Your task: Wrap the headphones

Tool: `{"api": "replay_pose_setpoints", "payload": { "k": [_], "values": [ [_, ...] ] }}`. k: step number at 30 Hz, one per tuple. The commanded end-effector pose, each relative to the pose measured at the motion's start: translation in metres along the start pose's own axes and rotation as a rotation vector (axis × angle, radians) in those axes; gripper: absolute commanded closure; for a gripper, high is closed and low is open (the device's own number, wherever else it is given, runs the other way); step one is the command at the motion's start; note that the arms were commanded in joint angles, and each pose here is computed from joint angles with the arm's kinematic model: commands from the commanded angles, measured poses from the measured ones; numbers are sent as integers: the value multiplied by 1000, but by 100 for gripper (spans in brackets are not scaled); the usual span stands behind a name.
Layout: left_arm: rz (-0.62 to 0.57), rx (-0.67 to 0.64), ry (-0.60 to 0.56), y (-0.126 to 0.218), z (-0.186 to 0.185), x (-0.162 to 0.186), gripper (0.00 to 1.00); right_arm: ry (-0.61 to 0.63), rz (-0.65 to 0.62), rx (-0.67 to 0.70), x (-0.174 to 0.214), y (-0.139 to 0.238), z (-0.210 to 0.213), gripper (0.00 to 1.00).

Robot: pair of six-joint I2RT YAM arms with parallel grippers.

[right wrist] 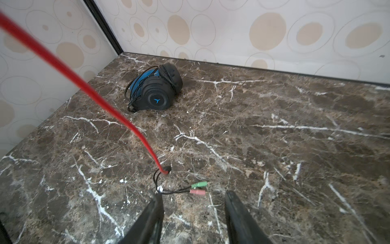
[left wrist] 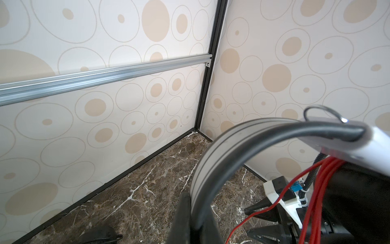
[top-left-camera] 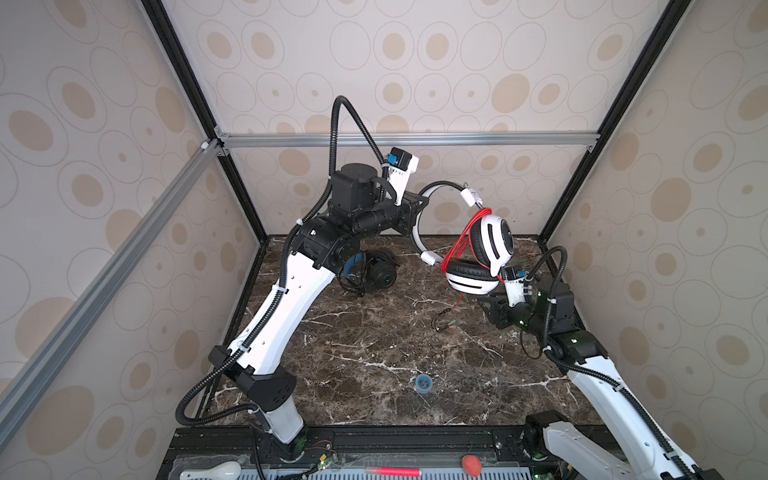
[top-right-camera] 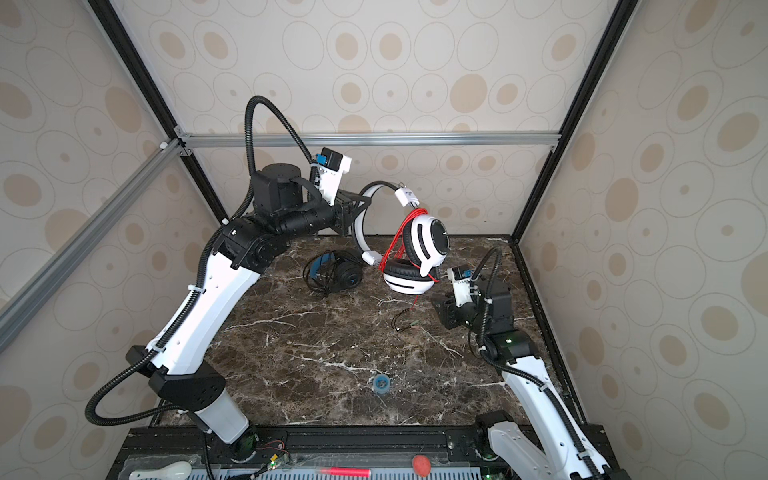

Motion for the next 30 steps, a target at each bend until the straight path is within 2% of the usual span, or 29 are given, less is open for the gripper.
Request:
{"api": "replay_pose_setpoints", "payload": {
  "k": [1,3,10,16,24,30],
  "values": [
    [-146,-4,27,27,1,-36,100,-128,24,-99,21,-10,6,47],
    [-144,-12,37,28,3,-30,100,-123,54,-103,34,-20,9,44],
    [-174,-40,101,39,21,-14,100,20,220,-160,77,-55,28,37],
    [-159,-72,124,49,38,2,100,47,284,-184,98,-74,29,30],
    [-155,-89,156,56,47,18,100,66,363,-196,113,-100,24,29],
    [-164,-89,171,58,51,20,100,68,359,-186,105,-136,20,29]
  ]
}}
Point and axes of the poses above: each gripper's point midway between its finger pads, its own y axis back along the fingers, its own z axis along the line the jaws close on, x = y × z, the point moved 3 cm from there along y, back along the fingers, and after that the axes turned 14 degrees about -y, right-handed, at the moved point
